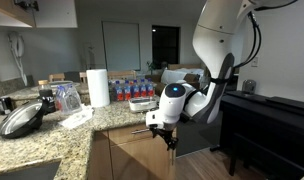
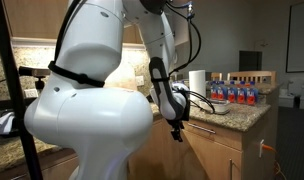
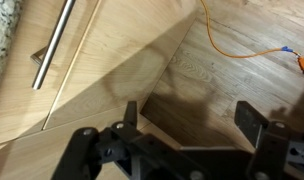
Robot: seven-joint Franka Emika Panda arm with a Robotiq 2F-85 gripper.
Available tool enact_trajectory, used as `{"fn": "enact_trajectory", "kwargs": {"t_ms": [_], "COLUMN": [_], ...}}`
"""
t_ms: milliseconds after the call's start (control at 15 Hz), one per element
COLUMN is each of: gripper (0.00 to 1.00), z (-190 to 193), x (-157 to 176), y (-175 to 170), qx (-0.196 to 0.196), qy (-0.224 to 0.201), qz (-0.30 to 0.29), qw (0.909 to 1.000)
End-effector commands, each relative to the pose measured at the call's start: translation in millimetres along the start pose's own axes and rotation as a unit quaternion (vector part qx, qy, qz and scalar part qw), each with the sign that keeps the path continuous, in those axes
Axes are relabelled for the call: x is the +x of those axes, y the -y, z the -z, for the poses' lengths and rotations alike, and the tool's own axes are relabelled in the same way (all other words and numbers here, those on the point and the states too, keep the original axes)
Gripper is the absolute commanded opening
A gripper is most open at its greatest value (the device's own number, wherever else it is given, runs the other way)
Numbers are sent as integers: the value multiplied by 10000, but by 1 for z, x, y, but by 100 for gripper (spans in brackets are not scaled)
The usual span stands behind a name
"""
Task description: Open the drawer
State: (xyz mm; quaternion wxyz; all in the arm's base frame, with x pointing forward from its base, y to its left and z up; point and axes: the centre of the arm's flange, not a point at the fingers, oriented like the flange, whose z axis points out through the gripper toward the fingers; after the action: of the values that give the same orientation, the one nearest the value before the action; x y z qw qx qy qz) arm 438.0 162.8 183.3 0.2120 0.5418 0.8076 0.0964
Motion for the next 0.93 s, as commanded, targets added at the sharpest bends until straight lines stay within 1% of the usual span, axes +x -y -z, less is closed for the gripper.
{"fn": "enact_trajectory", "kwargs": {"t_ms": [0,200,267,333,400,467,600,733,867], "gripper": [100,100,100,100,100,100,100,100,100], "z": [0,0,-3,-14,-18,-21,-21,-19,-18], "x": [0,0,0,-1,-2,-5,-7,-7,-3], "y": [0,0,1,3,1,-4,-16,-21,-17], "qx": [1,1,-73,-482,-773,-981,-1468,-1982,-2523], "qy": [0,0,64,235,325,361,479,608,729], "qz": [1,1,-17,-75,-36,110,253,306,214], "qw": [10000,10000,10000,9985,9965,9945,9877,9778,9647]}}
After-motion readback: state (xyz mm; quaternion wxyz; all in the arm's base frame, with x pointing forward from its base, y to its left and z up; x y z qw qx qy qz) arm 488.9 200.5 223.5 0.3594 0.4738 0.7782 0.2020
